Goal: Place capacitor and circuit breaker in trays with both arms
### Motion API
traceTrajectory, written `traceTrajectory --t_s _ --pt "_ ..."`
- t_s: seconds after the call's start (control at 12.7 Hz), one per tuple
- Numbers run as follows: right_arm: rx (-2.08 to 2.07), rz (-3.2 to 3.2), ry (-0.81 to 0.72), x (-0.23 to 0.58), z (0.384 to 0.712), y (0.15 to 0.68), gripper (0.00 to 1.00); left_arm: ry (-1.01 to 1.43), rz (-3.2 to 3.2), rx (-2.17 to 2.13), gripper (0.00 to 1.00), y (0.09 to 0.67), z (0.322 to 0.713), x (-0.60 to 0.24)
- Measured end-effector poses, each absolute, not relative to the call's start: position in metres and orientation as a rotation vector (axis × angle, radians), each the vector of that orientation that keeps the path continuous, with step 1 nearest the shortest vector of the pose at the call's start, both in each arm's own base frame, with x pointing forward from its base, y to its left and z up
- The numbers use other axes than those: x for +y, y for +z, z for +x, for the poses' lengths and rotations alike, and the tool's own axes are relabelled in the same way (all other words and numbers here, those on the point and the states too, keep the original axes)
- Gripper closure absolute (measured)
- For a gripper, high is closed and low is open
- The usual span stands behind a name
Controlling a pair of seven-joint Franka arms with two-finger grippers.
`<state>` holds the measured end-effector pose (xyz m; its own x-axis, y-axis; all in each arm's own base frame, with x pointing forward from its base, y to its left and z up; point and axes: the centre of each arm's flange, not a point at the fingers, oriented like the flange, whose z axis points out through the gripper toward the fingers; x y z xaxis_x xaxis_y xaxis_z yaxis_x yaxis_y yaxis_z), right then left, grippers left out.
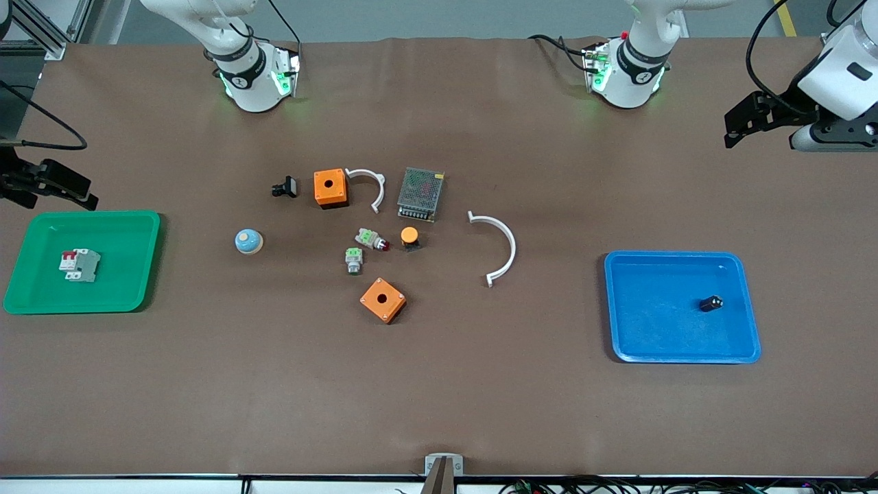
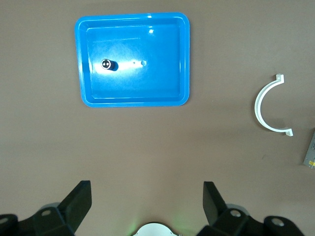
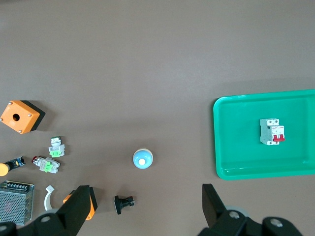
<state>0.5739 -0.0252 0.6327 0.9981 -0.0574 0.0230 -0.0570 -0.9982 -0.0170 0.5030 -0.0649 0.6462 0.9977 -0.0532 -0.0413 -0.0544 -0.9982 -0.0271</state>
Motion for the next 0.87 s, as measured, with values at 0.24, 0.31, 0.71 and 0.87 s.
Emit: traceTrajectory --t_s 0.24,0.31,0.71,0.87 --pt "0.09 -3.124 -0.039 -0.0252 0.5741 0.6329 0.0 0.05 -3.111 0.099 0.0 0.6471 0.5032 -0.0699" --pt "0.09 -3.124 -0.042 -0.0253 0.5742 0.6334 0.0 0.047 -3.111 0.099 0.0 0.6474 0.5035 -0.0696" --pt "0.093 -3.124 -0.066 -0.0265 0.5744 0.6402 0.0 0.024 -3.114 0.089 0.0 0.6528 0.5066 -0.0665" --pt "0.093 -3.124 -0.067 -0.0266 0.5743 0.6403 0.0 0.02 -3.116 0.083 0.0 0.6531 0.5104 -0.0643"
